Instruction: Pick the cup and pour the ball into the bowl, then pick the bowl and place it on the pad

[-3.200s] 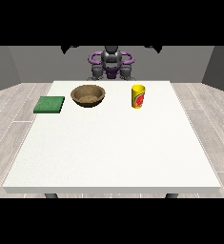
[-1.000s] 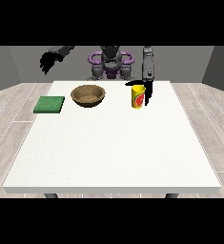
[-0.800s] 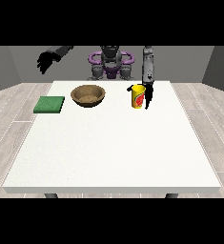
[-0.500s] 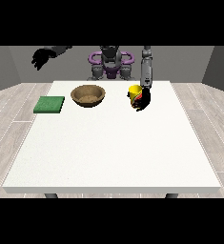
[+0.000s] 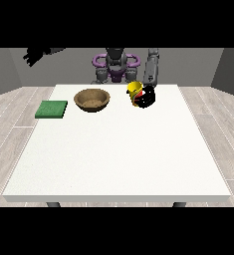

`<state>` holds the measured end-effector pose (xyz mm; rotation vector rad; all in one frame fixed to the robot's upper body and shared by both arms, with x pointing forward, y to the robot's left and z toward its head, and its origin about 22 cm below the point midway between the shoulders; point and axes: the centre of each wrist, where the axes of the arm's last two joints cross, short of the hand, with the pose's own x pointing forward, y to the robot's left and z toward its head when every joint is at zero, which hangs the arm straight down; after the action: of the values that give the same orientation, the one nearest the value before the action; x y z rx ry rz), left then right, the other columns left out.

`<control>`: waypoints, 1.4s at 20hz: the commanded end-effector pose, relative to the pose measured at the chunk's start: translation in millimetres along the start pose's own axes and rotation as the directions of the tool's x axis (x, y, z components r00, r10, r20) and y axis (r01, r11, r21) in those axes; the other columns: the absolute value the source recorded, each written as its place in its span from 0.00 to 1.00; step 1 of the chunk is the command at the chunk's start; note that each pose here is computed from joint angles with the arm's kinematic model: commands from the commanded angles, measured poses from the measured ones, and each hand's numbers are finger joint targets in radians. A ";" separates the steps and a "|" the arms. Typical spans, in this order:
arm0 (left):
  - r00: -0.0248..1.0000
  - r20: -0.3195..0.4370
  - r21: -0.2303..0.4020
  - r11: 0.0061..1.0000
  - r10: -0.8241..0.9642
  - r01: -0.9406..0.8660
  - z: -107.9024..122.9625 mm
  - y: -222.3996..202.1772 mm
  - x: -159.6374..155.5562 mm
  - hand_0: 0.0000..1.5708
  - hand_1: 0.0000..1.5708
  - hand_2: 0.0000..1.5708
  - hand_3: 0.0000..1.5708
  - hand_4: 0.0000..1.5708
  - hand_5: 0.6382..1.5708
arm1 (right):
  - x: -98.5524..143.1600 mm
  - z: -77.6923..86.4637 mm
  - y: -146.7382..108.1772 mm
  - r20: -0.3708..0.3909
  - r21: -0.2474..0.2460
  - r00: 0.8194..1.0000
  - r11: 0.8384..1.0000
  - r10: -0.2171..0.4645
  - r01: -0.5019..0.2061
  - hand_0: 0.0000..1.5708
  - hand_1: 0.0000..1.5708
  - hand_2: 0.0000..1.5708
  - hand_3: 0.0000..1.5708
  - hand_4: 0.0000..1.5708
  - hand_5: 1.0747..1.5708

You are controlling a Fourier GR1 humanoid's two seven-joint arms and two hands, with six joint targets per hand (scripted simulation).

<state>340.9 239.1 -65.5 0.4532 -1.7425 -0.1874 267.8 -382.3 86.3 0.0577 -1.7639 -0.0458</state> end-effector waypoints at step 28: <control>0.058 0.270 0.071 0.080 -0.961 0.994 -62.1 -150.6 169.5 0.89 0.89 1.00 1.00 0.66 1.00 | -68.0 -1.4 -22.8 -0.209 -0.036 0.976 0.998 -0.064 0.058 0.00 0.00 0.00 0.17 0.44 0.97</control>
<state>399.5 54.3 30.7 1.4457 -1.3667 -1.3559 283.4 -410.0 30.9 0.0791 -1.5697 -0.1064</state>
